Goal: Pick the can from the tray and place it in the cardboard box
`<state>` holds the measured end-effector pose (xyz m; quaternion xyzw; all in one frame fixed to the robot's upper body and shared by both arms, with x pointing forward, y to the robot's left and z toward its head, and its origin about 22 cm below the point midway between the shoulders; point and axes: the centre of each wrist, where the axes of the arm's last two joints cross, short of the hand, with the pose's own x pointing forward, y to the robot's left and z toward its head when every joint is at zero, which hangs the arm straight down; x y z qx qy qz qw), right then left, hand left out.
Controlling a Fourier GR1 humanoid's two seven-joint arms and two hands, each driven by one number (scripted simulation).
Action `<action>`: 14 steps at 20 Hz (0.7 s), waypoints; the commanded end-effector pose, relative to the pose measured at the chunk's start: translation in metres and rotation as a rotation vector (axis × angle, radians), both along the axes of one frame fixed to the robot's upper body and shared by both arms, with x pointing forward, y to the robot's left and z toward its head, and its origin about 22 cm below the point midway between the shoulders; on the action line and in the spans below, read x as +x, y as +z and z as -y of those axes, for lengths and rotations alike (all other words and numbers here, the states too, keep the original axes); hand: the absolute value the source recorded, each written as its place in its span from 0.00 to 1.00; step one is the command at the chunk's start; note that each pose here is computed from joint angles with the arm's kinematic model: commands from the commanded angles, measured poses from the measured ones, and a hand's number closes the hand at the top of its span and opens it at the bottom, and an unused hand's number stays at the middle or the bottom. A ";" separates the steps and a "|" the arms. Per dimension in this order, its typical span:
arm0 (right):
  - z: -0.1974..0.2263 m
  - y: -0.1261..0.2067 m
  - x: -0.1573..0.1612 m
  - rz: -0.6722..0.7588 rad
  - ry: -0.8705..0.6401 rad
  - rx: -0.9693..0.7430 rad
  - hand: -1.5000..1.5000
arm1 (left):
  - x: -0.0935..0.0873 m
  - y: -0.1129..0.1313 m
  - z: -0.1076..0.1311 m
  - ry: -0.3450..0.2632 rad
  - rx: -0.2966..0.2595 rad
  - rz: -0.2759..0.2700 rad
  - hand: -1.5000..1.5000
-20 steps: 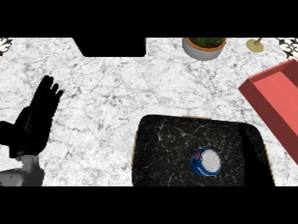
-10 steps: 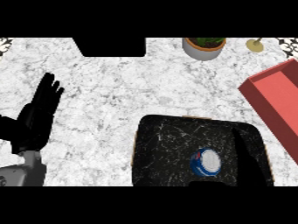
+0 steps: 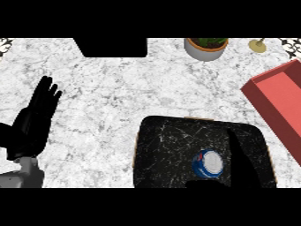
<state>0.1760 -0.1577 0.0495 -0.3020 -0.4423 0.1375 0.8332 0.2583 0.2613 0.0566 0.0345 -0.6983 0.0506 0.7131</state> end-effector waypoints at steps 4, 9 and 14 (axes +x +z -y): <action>0.005 -0.004 0.023 -0.023 -0.014 -0.013 0.00 | -0.001 0.000 -0.012 0.008 0.002 0.005 0.50; -0.011 -0.021 0.010 -0.018 0.011 -0.029 1.00 | 0.011 -0.005 0.009 -0.008 0.005 0.007 0.50; -0.008 -0.017 0.002 0.015 0.082 -0.146 1.00 | 0.014 -0.007 -0.001 -0.002 0.001 0.001 0.50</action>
